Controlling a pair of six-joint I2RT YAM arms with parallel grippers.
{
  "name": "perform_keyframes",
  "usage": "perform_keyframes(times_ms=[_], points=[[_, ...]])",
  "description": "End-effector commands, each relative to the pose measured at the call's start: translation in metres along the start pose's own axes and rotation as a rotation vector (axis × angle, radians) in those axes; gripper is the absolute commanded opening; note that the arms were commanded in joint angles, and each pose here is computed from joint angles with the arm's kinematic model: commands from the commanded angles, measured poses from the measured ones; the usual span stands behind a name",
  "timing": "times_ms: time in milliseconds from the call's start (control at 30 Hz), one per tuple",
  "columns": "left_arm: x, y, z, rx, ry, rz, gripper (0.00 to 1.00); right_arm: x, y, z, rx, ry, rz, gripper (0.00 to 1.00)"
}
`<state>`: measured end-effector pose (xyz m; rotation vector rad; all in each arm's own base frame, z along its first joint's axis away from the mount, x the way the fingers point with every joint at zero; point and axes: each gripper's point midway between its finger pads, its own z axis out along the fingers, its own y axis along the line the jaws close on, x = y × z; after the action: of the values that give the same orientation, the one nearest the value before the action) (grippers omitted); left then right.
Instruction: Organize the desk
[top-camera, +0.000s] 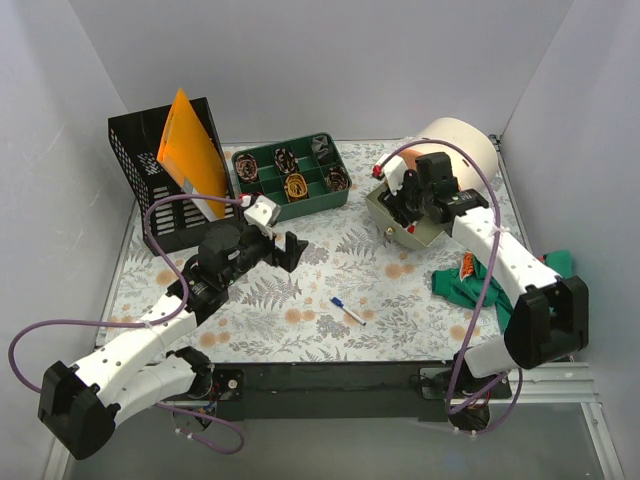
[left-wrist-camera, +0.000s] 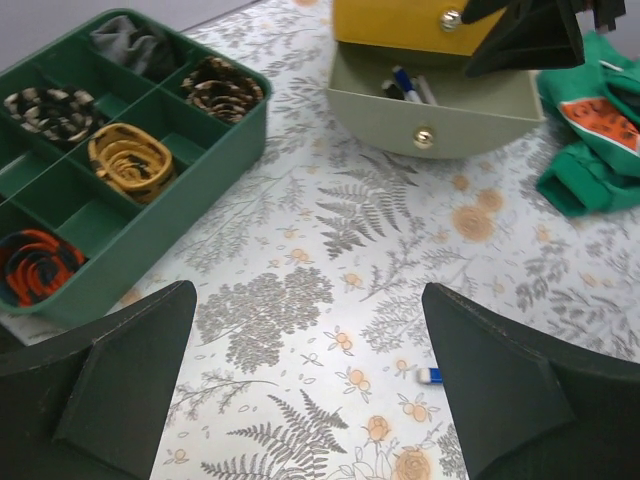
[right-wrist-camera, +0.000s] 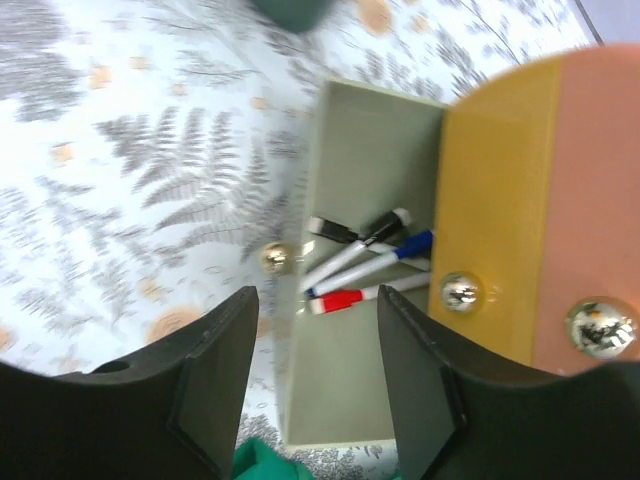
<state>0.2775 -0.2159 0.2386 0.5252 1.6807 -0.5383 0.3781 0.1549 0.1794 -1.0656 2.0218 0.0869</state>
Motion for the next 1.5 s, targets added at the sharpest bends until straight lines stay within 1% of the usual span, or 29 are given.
perform_keyframes(times_ms=[0, 67, 100, 167, 200, 300, 467, 667, 733, 767, 867, 933, 1033, 1167, 1200, 1267, 1300, 1467], points=[[0.010, -0.030, -0.002, 0.185, 0.037, 0.048, 0.98, -0.015, 0.048, -0.039, -0.237, -0.173, -0.124, 0.62], [0.013, -0.037, -0.001, 0.226, 0.054, 0.043, 0.98, -0.013, 0.059, -0.047, -0.296, -0.217, -0.131, 0.62], [0.015, -0.040, -0.001, 0.244, 0.061, 0.040, 0.98, -0.006, 0.069, -0.047, -0.345, -0.229, -0.117, 0.62], [0.017, -0.042, 0.001, 0.256, 0.071, 0.034, 0.98, 0.001, 0.071, -0.051, -0.377, -0.254, -0.086, 0.62], [0.017, -0.043, 0.001, 0.263, 0.075, 0.029, 0.98, 0.005, 0.080, -0.053, -0.428, -0.276, -0.066, 0.62], [0.021, -0.048, 0.003, 0.290, 0.091, 0.013, 0.98, 0.011, 0.080, -0.062, -0.468, -0.326, -0.025, 0.62], [0.026, -0.063, 0.004, 0.375, 0.119, -0.009, 0.98, 0.000, 0.078, -0.084, -0.453, -0.411, -0.061, 0.63], [0.036, -0.071, 0.007, 0.419, 0.161, -0.043, 0.98, -0.004, 0.073, -0.102, -0.410, -0.483, -0.081, 0.65], [0.037, -0.072, 0.007, 0.431, 0.164, -0.044, 0.98, -0.005, 0.072, -0.107, -0.411, -0.504, -0.064, 0.65], [0.038, -0.073, 0.007, 0.437, 0.164, -0.046, 0.98, -0.004, 0.072, -0.109, -0.405, -0.519, -0.070, 0.70], [0.041, -0.077, 0.007, 0.461, 0.169, -0.046, 0.98, -0.002, 0.074, -0.115, -0.396, -0.550, -0.063, 0.80], [0.041, -0.079, 0.005, 0.473, 0.170, -0.045, 0.98, -0.003, 0.069, -0.116, -0.361, -0.567, -0.047, 0.98], [0.041, -0.082, 0.002, 0.498, 0.166, -0.046, 0.98, 0.008, 0.067, -0.106, -0.345, -0.558, 0.007, 0.99], [0.049, -0.089, 0.000, 0.543, 0.200, -0.062, 0.98, 0.008, 0.074, -0.111, -0.405, -0.587, -0.005, 0.98], [0.055, -0.089, 0.002, 0.543, 0.226, -0.077, 0.98, 0.009, 0.075, -0.111, -0.412, -0.592, -0.007, 0.98], [0.054, -0.088, 0.007, 0.530, 0.243, -0.090, 0.98, 0.011, 0.074, -0.112, -0.399, -0.591, -0.016, 0.98], [0.061, -0.087, 0.007, 0.521, 0.282, -0.111, 0.98, 0.014, 0.075, -0.111, -0.397, -0.587, -0.015, 0.98], [0.058, -0.083, 0.010, 0.485, 0.290, -0.119, 0.98, 0.017, 0.082, -0.110, -0.442, -0.590, -0.015, 0.99]])
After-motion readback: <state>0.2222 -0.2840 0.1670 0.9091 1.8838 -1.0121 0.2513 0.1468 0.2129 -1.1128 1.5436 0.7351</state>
